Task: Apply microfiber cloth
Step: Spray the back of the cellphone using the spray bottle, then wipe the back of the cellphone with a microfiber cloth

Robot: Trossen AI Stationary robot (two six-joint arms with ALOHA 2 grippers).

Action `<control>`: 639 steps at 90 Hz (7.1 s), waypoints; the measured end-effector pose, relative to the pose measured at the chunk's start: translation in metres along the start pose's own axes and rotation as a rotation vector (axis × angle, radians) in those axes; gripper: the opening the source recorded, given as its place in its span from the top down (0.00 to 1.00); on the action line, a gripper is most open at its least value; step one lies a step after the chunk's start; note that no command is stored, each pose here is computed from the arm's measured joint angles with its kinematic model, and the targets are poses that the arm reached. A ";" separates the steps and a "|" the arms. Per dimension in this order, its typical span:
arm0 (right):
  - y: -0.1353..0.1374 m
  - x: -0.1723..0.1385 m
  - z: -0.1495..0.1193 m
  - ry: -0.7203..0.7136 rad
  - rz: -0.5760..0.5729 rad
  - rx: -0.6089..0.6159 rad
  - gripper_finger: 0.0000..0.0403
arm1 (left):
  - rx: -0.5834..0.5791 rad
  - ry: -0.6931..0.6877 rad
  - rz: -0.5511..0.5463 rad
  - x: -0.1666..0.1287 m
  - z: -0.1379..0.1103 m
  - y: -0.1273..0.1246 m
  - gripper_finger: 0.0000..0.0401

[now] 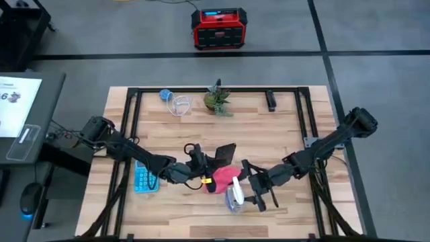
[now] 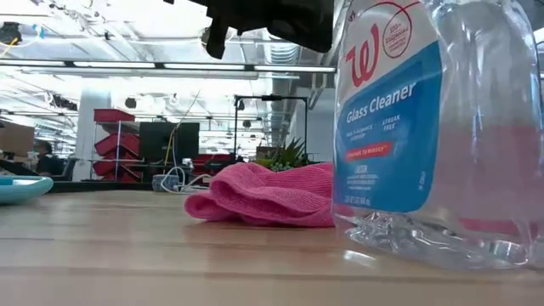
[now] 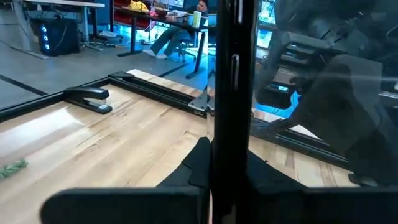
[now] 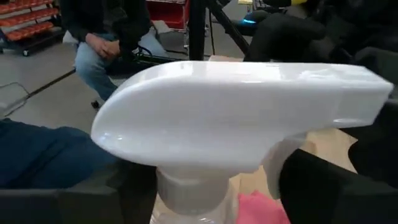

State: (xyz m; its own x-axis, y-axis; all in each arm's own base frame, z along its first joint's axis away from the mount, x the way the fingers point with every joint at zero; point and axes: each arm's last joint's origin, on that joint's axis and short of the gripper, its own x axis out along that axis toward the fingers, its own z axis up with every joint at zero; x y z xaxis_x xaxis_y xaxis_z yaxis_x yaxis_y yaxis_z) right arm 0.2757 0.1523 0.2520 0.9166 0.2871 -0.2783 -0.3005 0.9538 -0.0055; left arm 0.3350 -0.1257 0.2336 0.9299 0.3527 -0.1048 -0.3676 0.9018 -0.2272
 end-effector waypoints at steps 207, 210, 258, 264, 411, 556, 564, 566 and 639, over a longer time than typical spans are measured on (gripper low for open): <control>-0.010 -0.051 0.033 0.467 -0.454 -0.006 0.04 | 0.055 0.074 0.015 -0.003 -0.010 0.001 0.98; -0.011 -0.055 0.033 0.490 -0.492 0.002 0.04 | 0.056 0.074 0.014 -0.003 -0.010 0.000 0.98; 0.003 -0.098 0.035 0.574 -0.771 0.061 0.04 | 0.093 0.080 0.006 -0.006 -0.011 -0.002 0.98; 0.002 -0.098 0.035 0.587 -0.773 0.035 0.04 | 0.093 0.080 0.006 -0.006 -0.011 -0.002 0.98; 0.084 -0.062 -0.004 0.521 -0.710 0.112 0.04 | 0.144 0.420 -0.014 0.049 -0.122 0.041 0.98; 0.078 -0.055 -0.008 0.542 -0.743 0.079 0.04 | 0.261 0.260 -0.250 0.046 -0.098 0.024 0.98; 0.078 -0.055 -0.008 0.544 -0.742 0.075 0.04 | 0.244 0.177 -0.283 0.045 -0.083 0.018 0.98; 0.078 -0.055 -0.008 0.543 -0.742 0.075 0.04 | 0.244 0.169 -0.288 0.045 -0.083 0.017 0.98; 0.066 -0.029 -0.033 0.422 -0.734 0.060 0.04 | -0.064 0.226 -0.092 0.041 -0.069 0.031 0.98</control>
State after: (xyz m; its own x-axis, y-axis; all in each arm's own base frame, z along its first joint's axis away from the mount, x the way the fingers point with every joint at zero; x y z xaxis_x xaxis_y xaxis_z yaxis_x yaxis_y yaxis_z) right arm 0.2211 0.2042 0.2284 0.6951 -0.4522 -0.5589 0.3577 0.8919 -0.2767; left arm 0.3608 -0.1002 0.1556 0.9352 0.1991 -0.2929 -0.2888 0.9073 -0.3055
